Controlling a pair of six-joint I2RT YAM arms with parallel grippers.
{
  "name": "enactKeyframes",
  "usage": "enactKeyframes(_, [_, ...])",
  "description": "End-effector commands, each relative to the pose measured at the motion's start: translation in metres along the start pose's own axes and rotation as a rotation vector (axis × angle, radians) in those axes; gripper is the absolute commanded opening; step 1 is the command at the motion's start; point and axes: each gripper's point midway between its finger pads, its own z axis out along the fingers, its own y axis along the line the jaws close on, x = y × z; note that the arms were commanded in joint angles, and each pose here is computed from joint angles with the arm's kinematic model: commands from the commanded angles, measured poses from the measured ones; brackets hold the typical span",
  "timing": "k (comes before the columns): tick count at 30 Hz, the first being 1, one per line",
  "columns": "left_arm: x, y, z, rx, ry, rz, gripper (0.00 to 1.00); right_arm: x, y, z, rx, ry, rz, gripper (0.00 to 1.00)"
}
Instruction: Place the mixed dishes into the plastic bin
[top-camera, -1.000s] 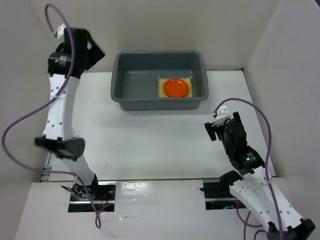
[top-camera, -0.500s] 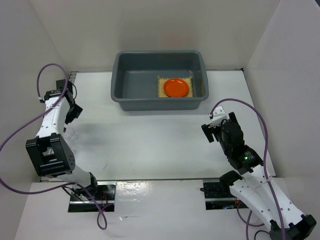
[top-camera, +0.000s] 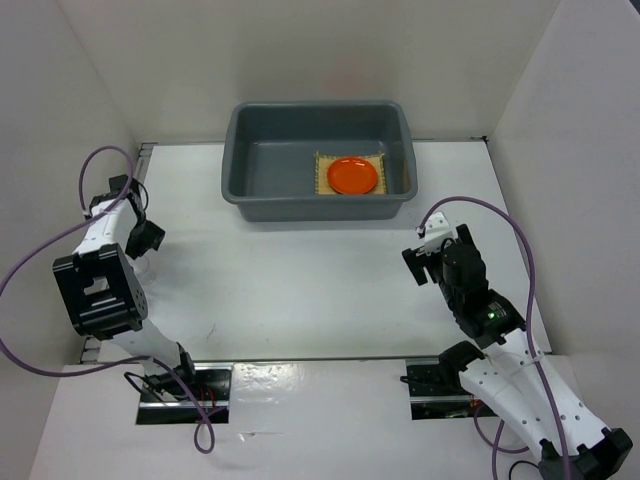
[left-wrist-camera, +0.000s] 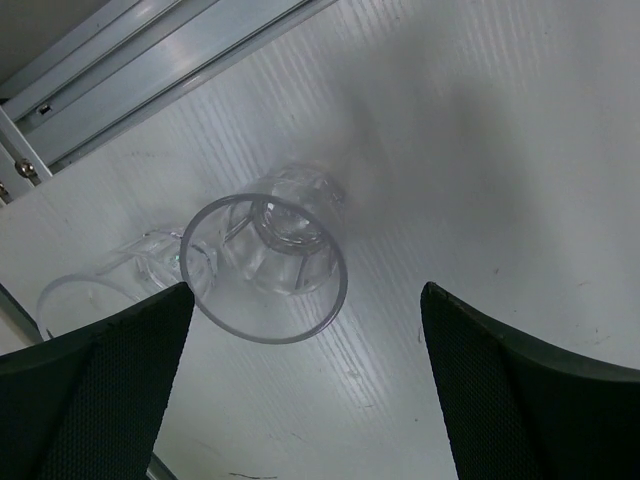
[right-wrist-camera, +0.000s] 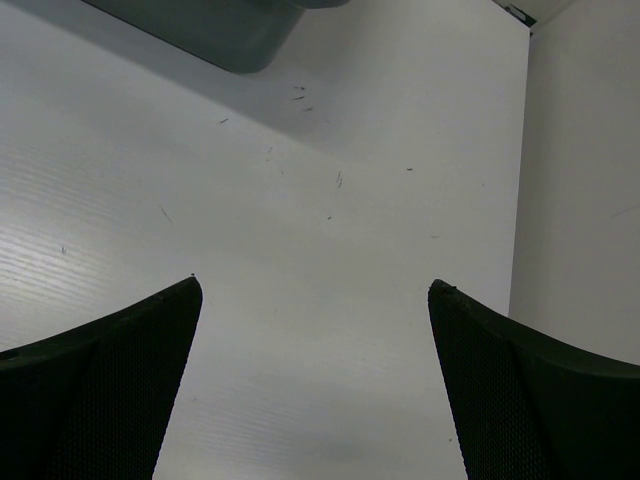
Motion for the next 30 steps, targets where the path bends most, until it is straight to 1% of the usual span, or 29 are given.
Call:
enactKeyframes(1, [-0.003,-0.012,0.009,0.043,-0.008,0.024,1.0,-0.007,0.003,0.002,-0.01,-0.03,0.01,0.98])
enactKeyframes(6, [0.004,-0.019,0.016,0.086,0.006,0.041,1.0,-0.007,0.005,0.002,-0.019,-0.032,0.009,0.98])
enactKeyframes(9, [0.013,-0.019,0.029,0.072,0.036,0.074,0.95,-0.007,0.005,0.002,-0.019,-0.032,0.009,0.98])
enactKeyframes(10, [0.016,-0.021,0.031,0.074,0.051,0.078,0.91,-0.007,0.005,0.002,-0.019,-0.032,0.009,0.98])
enactKeyframes(11, [0.016,-0.021,0.034,0.074,0.05,0.093,0.81,-0.008,0.004,0.0,-0.017,-0.04,0.013,0.98])
enactKeyframes(13, [0.02,-0.026,0.036,0.094,0.072,0.105,0.69,-0.008,0.004,0.0,-0.017,-0.04,0.013,0.98])
enactKeyframes(14, [0.017,-0.028,0.035,0.1,0.065,0.102,0.6,-0.008,0.004,0.0,-0.017,-0.04,0.013,0.98])
enactKeyframes(15, [0.02,-0.029,0.037,0.103,0.08,0.106,0.39,-0.008,0.004,0.0,-0.017,-0.04,0.013,0.98])
enactKeyframes(18, [0.008,-0.041,0.024,0.137,0.075,0.055,0.0,-0.008,0.004,0.0,-0.017,-0.04,0.013,0.98])
enactKeyframes(20, [-0.002,-0.048,0.009,0.168,0.074,0.03,0.0,-0.008,0.003,0.0,-0.016,-0.041,0.004,0.98])
enactKeyframes(21, [-0.028,-0.061,-0.017,0.239,0.014,0.002,0.0,-0.008,0.003,0.0,-0.016,-0.041,0.004,0.98])
enactKeyframes(23, [-0.052,-0.082,-0.057,0.383,-0.024,-0.034,0.0,-0.008,0.003,0.0,-0.016,-0.041,0.004,0.98])
enactKeyframes(24, [-0.072,-0.093,-0.093,0.501,-0.089,-0.069,0.0,-0.008,0.003,0.0,-0.016,-0.041,0.004,0.98])
enactKeyframes(25, [-0.102,-0.113,-0.132,0.659,-0.184,-0.121,0.0,-0.008,0.003,0.0,-0.016,-0.041,0.004,0.98])
enactKeyframes(26, [-0.109,-0.127,-0.165,0.813,-0.201,-0.129,0.0,-0.008,0.003,0.0,-0.016,-0.041,0.004,0.98])
enactKeyframes(27, [-0.117,-0.135,-0.209,0.948,-0.268,-0.138,0.0,-0.008,0.003,0.0,-0.016,-0.041,0.004,0.98])
enactKeyframes(28, [-0.123,-0.156,-0.25,1.102,-0.339,-0.13,0.0,-0.008,0.003,0.0,-0.016,-0.041,0.004,0.98])
enactKeyframes(29, [-0.124,-0.166,-0.293,1.225,-0.366,-0.1,0.0,-0.008,0.003,0.0,-0.016,-0.041,0.004,0.98])
enactKeyframes(30, [-0.123,-0.184,-0.305,1.266,-0.374,-0.057,0.0,-0.008,0.003,0.0,-0.016,-0.041,0.004,0.98])
